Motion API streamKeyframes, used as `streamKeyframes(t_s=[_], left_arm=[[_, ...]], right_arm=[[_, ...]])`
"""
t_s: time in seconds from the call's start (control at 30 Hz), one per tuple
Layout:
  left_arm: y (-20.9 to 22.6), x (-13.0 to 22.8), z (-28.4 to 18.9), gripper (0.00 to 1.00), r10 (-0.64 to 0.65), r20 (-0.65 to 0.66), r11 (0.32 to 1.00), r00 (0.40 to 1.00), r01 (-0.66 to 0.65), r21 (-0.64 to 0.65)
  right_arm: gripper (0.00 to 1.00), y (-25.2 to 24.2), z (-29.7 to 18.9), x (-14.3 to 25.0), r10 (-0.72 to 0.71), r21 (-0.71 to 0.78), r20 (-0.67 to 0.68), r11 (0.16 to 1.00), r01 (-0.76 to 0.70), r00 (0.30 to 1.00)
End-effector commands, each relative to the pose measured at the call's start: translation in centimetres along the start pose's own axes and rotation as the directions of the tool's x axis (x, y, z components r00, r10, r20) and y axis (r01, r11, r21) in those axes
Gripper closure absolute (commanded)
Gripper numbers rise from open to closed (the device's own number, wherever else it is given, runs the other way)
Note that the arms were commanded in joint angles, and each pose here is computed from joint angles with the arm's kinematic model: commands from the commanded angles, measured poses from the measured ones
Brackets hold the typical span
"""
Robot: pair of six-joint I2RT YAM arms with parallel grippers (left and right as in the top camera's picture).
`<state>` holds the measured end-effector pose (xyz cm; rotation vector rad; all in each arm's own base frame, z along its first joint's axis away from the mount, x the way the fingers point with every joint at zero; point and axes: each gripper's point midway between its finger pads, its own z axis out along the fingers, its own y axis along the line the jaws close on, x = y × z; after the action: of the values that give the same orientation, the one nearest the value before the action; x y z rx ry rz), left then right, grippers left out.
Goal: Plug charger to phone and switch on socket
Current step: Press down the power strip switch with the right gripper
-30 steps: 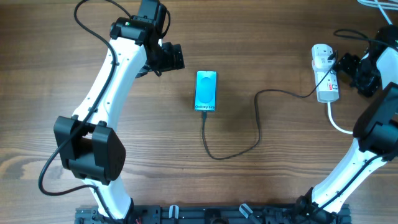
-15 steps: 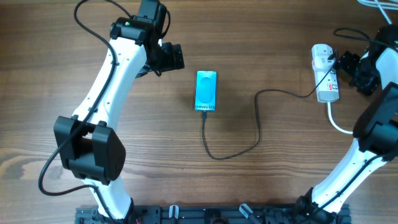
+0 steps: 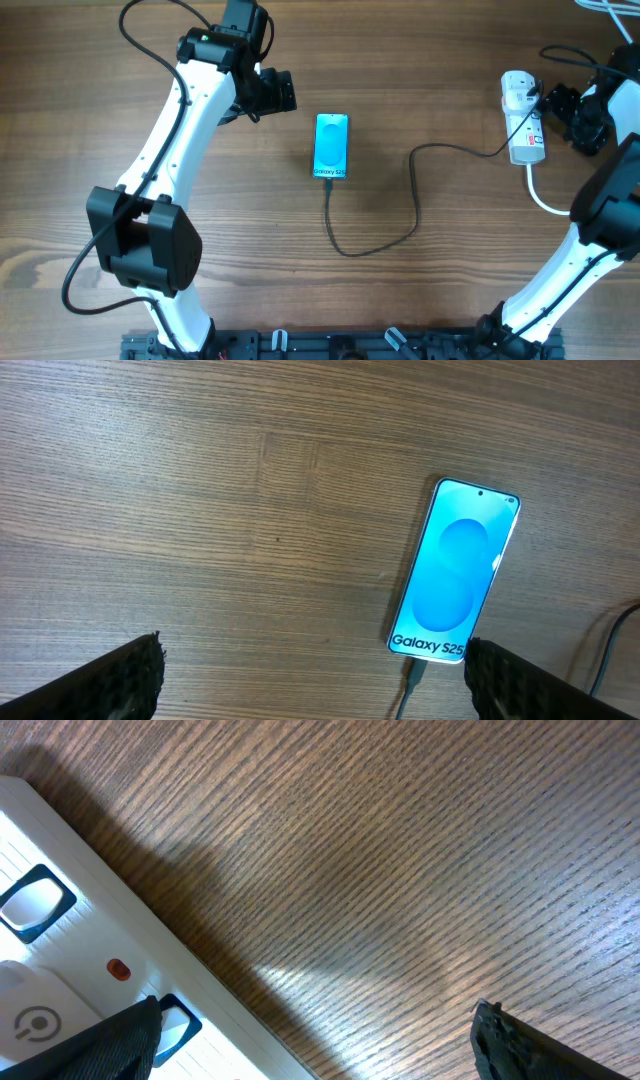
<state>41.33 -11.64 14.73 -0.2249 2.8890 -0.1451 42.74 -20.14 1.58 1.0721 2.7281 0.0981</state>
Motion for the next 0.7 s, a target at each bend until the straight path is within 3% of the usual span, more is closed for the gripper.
streamKeyframes(t_s=[0.0, 0.53, 0.67], left_arm=[[0.2, 0.0, 0.3, 0.0, -0.014, -0.003, 1.0, 1.0, 0.013, -0.015], [0.2, 0.0, 0.3, 0.0, -0.014, -0.003, 1.0, 1.0, 0.013, -0.015], [0.1, 0.1, 0.3, 0.0, -0.014, -0.003, 1.0, 1.0, 0.013, -0.015]], right_arm=[[0.0, 0.8, 1.3, 2.0, -0.031, -0.035, -0.076, 0.999, 0.028, 0.997], [0.0, 1.3, 1.1, 3.0, -0.051, -0.067, -0.118, 0.997, 0.043, 0.992], [0.0, 0.3, 0.2, 4.7, 0.05, -0.016, -0.187, 0.998, -0.054, 0.981]])
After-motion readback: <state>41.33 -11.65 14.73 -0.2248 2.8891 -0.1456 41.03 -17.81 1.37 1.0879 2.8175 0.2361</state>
